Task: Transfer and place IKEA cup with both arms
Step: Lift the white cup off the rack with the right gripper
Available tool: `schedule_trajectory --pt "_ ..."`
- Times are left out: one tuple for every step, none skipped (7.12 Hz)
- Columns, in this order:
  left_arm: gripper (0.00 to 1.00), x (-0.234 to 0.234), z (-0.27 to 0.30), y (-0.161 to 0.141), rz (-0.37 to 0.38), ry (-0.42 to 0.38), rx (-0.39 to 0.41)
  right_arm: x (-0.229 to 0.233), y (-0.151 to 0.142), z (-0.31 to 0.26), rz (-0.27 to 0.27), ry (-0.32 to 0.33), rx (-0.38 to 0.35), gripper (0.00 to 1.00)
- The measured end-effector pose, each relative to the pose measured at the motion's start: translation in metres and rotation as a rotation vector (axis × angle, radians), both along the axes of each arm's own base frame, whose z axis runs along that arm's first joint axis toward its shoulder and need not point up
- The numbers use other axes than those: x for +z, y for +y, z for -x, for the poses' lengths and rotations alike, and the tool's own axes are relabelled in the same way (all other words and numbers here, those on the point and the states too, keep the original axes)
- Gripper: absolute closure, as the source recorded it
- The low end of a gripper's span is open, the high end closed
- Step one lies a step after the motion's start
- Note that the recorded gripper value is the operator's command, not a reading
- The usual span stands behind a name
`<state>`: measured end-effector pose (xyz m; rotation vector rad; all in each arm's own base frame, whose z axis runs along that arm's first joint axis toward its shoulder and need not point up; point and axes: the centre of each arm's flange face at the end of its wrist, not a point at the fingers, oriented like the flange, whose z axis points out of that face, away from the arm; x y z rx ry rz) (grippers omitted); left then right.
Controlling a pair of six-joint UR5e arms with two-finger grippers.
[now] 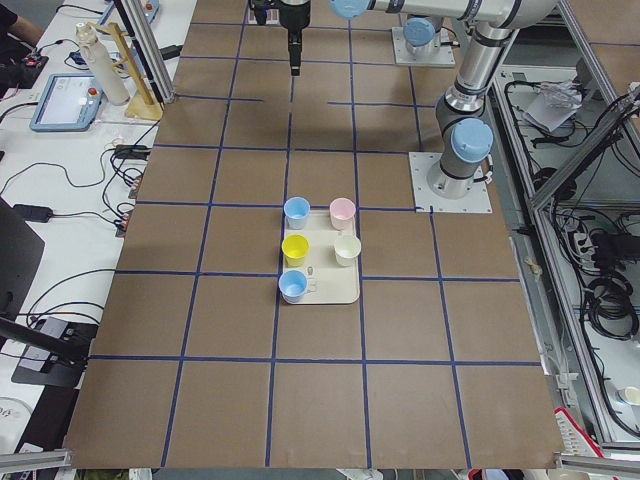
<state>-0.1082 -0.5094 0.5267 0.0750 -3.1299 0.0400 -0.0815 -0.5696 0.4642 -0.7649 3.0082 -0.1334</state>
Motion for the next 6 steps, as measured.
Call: schedule_trajectory --pt "0.0 0.0 0.003 0.0 -0.004 0.029 0.004 0.001 0.0 -0.039 -0.012 -0.084 -0.065 1.0" --pt "0.0 -0.002 0.006 0.0 -0.013 0.091 0.013 0.0 0.002 -0.081 -0.051 -0.173 -0.126 1.0" --pt "0.0 -0.005 0.004 0.001 -0.038 0.156 0.03 -0.002 0.008 -0.124 -0.117 -0.272 -0.178 1.0" --pt "0.0 -0.011 -0.009 0.002 -0.074 0.265 0.078 -0.002 0.014 -0.164 -0.167 -0.358 -0.211 1.0" --pt "0.0 -0.019 -0.03 0.001 -0.103 0.415 0.144 0.0 0.02 -0.198 -0.199 -0.424 -0.22 0.93" --pt "0.0 -0.032 -0.051 0.001 -0.13 0.568 0.189 0.01 0.029 -0.228 -0.219 -0.52 -0.228 0.91"
